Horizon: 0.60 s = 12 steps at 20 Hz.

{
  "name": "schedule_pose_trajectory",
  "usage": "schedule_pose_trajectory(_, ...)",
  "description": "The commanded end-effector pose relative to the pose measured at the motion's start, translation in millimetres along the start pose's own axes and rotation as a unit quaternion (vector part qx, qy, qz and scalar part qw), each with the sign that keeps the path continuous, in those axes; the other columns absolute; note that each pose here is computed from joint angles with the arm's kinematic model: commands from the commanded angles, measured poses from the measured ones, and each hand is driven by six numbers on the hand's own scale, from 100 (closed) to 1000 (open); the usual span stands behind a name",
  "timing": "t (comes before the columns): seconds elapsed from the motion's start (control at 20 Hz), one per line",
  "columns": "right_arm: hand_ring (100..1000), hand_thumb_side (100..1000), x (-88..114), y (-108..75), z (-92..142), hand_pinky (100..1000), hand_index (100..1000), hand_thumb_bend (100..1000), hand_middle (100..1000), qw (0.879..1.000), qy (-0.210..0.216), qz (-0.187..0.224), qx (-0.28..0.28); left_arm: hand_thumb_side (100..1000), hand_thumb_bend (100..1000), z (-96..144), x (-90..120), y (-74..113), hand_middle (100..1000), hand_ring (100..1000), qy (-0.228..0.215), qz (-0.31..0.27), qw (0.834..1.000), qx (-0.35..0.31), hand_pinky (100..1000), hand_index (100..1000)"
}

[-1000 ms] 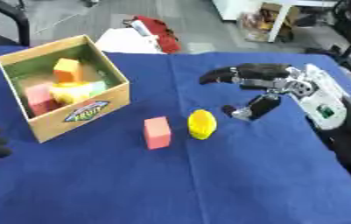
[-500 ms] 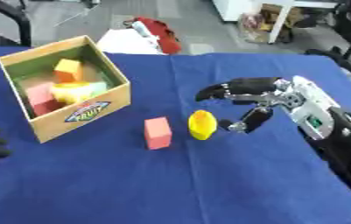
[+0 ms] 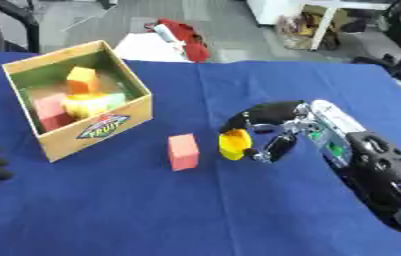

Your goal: Pick up objects on the table and place them in the box.

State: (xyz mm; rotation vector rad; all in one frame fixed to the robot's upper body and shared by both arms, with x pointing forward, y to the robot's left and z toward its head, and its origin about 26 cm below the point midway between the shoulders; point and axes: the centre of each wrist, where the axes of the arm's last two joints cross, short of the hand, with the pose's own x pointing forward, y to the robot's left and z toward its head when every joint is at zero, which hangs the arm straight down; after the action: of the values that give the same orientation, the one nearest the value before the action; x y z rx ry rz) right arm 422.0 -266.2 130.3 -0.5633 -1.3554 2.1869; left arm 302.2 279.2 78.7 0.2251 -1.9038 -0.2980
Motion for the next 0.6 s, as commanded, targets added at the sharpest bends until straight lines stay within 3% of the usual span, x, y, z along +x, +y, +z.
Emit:
schedule_pose_trajectory(0.05,750,156,-9.1,-6.4,8.7,755,669,100,540,0.999,-0.010,0.038,0.001,748,100,-3.7,5.6,4.6,587,571,-0.012,-0.008,1.000,0.001,690,767)
schedule_pose_trajectory(0.15,699,138,-10.7,-9.4,11.4,733,528,100,480,0.998,-0.004,0.038,-0.050,747,100,-3.8,5.8,4.8,587,571,-0.013,-0.008,1.000,0.002,690,767)
schedule_pose_trajectory(0.25,659,118,-12.6,-12.7,13.4,724,455,100,452,0.995,0.000,0.030,-0.098,747,100,-3.9,5.9,4.8,587,571,-0.013,-0.007,1.000,0.003,690,767)
schedule_pose_trajectory(0.4,642,100,-17.7,-24.9,17.8,722,413,100,432,0.988,0.002,0.008,-0.154,747,100,-3.9,5.8,4.4,587,571,-0.013,-0.007,1.000,0.002,690,767)
schedule_pose_trajectory(0.6,621,100,-21.3,-58.8,22.5,719,416,100,418,0.978,-0.002,-0.003,-0.210,746,100,-3.9,6.0,4.4,587,571,-0.013,-0.006,1.000,0.002,689,767)
